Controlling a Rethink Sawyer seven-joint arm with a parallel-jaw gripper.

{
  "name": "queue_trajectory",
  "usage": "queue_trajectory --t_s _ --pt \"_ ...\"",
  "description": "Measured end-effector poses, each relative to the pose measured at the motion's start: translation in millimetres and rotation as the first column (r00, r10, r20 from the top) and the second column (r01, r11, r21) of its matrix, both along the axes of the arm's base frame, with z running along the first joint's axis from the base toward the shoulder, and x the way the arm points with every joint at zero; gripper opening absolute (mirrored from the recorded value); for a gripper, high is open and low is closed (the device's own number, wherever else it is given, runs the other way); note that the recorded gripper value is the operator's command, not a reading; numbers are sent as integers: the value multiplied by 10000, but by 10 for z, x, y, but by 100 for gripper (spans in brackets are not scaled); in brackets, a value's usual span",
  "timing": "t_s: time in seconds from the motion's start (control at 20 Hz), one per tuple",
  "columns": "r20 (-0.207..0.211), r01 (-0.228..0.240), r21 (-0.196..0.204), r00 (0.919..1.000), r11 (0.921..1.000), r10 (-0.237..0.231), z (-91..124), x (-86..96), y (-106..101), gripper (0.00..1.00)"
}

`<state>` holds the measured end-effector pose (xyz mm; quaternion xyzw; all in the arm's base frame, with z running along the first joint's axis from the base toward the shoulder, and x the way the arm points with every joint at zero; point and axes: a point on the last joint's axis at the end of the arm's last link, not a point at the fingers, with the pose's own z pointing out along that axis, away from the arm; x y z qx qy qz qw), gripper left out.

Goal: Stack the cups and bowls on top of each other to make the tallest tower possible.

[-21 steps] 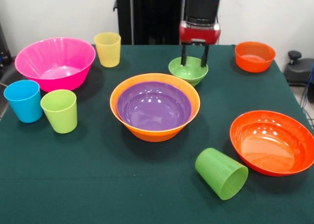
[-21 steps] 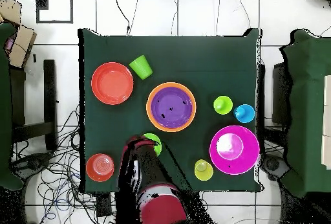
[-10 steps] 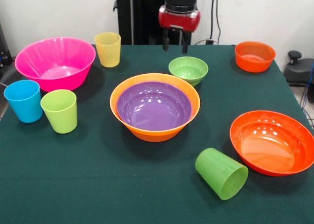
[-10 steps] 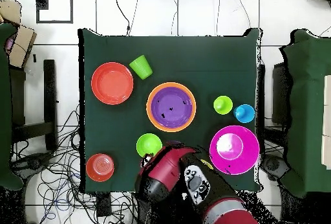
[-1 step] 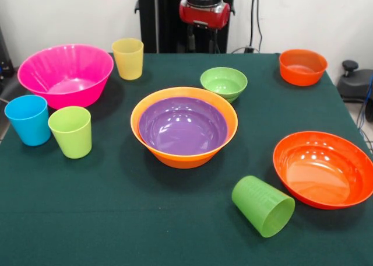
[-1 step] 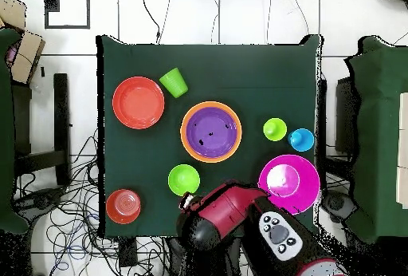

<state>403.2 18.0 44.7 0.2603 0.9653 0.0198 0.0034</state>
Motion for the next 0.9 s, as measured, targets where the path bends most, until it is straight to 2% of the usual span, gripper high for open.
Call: queue_trajectory --t_s 0.3,0.6,0.9 --pt "96 340 28 9994 9994 -340 62 75 -8 100" --pt "348 1461 231 9885 9890 -1469 241 327 -27 100" --pt "745 1793 217 9808 9836 -1804 344 547 -42 100"
